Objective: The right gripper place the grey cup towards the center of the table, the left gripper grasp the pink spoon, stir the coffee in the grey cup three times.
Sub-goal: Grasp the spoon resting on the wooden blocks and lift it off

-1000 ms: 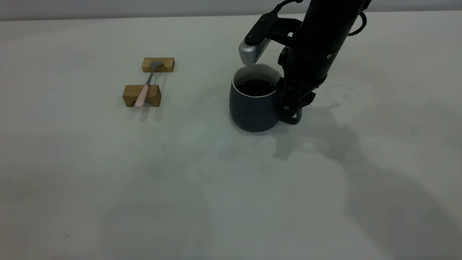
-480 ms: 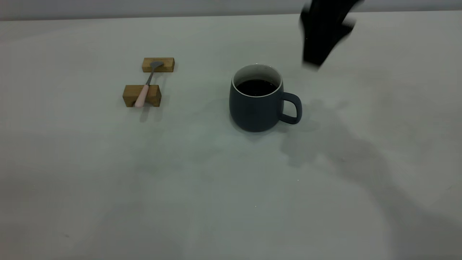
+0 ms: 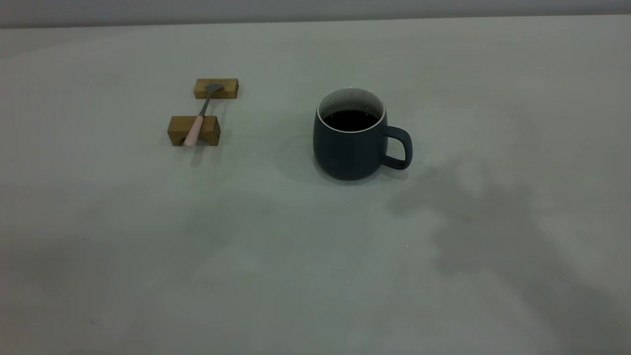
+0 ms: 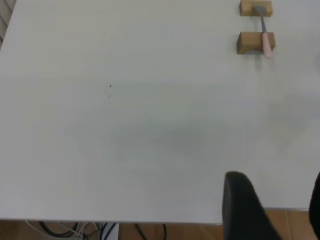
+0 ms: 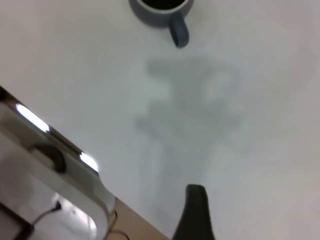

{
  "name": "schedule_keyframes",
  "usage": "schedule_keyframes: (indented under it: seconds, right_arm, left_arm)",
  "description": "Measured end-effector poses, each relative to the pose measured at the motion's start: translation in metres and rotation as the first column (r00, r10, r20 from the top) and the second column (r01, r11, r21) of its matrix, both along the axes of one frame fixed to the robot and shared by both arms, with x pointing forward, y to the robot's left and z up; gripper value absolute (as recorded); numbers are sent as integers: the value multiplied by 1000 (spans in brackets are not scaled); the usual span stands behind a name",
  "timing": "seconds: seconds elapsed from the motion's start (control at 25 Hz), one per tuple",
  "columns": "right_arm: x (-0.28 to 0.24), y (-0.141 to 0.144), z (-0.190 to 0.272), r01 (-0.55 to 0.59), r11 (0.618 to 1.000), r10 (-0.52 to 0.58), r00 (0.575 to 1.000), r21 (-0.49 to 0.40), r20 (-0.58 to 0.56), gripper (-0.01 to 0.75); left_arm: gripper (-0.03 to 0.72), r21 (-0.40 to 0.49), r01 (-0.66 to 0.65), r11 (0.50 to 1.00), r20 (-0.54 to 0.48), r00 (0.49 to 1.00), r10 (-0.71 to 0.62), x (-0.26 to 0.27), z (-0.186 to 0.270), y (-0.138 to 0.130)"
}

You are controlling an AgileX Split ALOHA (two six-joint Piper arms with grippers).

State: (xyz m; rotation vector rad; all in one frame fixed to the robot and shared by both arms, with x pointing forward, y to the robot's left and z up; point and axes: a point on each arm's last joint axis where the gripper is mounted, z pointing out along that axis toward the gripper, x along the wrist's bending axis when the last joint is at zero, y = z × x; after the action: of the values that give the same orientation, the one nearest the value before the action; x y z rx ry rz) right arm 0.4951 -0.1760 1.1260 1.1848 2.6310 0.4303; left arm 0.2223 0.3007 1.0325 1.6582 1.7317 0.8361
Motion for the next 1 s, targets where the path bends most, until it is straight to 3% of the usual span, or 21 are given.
schedule_keyframes:
  seconds: [0.2,0.32,0.56,0.84,1.0]
  right_arm:
    - [-55,-26,13,113,991,-115,993,65,35,700]
    - [-97,-46,1,139,987,-141,989,75,30,700]
    - [-184,-88,-24,190,964,-215,968,185,131,698]
    - [-239,-114,-56,321,897,-402,878,305,259,683]
    - [-249,-117,-68,397,844,-511,798,359,319,676]
  left_arm:
    - [402,0,0,1000,0,1000,0,0,0,0]
    - [402,0,0,1000,0,1000,0,0,0,0]
    - [402,0,0,1000,0,1000,0,0,0,0]
    - [402,0,0,1000,0,1000,0,0,0,0]
    - [402,0,0,1000,0,1000,0,0,0,0]
